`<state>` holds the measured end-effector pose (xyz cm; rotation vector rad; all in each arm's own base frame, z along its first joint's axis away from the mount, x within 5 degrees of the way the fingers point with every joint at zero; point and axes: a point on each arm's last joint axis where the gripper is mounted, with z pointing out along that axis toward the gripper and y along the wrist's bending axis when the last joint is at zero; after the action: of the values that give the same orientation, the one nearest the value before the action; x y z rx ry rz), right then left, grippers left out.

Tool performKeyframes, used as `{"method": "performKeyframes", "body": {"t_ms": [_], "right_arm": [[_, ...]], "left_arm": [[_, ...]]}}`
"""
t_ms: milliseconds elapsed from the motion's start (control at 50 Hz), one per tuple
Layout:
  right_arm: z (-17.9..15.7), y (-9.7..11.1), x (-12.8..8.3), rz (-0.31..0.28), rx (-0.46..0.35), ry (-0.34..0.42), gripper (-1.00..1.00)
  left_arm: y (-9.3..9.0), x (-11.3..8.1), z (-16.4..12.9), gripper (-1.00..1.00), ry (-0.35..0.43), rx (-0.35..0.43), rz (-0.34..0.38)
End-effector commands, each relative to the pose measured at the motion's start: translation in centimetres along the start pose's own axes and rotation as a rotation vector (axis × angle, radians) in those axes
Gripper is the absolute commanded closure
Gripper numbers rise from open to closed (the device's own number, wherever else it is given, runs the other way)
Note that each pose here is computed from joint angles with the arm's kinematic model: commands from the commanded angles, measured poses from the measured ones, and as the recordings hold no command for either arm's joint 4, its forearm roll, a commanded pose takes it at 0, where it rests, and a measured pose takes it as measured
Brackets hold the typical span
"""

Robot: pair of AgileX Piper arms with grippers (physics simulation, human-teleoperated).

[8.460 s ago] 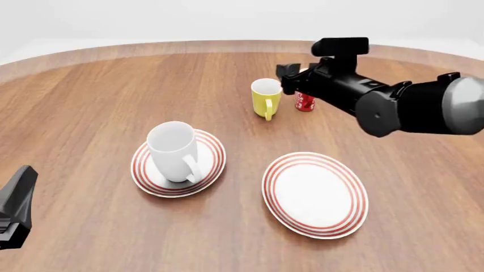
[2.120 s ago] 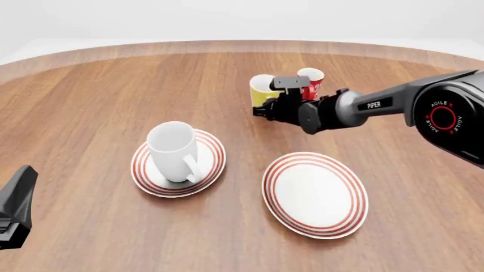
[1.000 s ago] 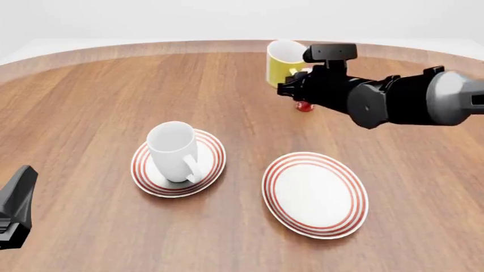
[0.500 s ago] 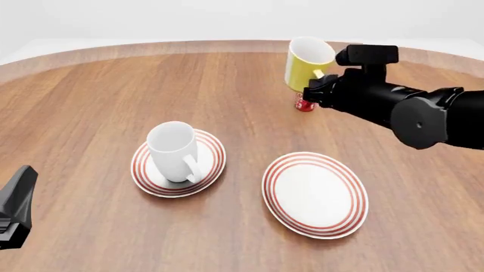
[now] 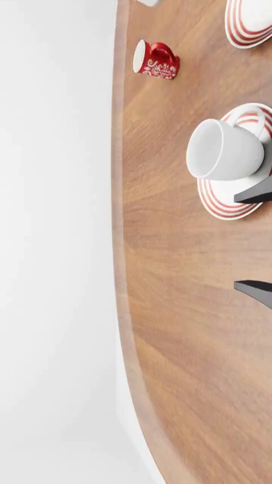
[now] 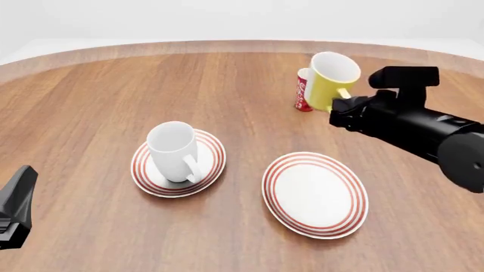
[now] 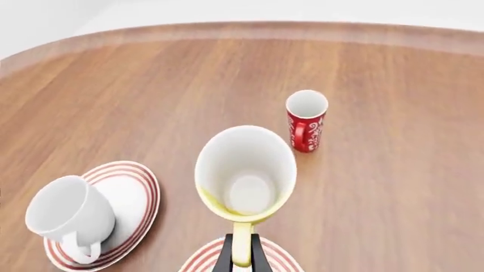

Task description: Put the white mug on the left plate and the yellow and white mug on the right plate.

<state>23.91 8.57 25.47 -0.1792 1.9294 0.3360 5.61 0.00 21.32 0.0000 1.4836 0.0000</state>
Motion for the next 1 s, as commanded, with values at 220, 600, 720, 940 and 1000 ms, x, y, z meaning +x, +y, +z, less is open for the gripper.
{"method": "performKeyframes", "body": {"t_ms": [220,600,720,940,1000], "right_arm": [[-4.1,-0.1,1.8,-0.005,-0.004,0.019,1.0],[-6.3,-0.4,3.7,0.0,-0.003,0.044,1.0],[-6.2,-0.5,5.6,-0.001,-0.008,0.086,1.0],[-6.8,-0.6,6.4,0.004,-0.01,0.097,1.0],[-6.9,-0.5,6.3,0.005,-0.011,0.098,1.0]], "left_arm": [[0.0,0.0,0.0,-1.0,0.0,0.0,0.0],[0.0,0.0,0.0,-1.0,0.0,0.0,0.0],[0.0,0.0,0.0,-1.0,0.0,0.0,0.0],[0.0,0.0,0.0,-1.0,0.0,0.0,0.0],[0.0,0.0,0.0,-1.0,0.0,0.0,0.0]]}}
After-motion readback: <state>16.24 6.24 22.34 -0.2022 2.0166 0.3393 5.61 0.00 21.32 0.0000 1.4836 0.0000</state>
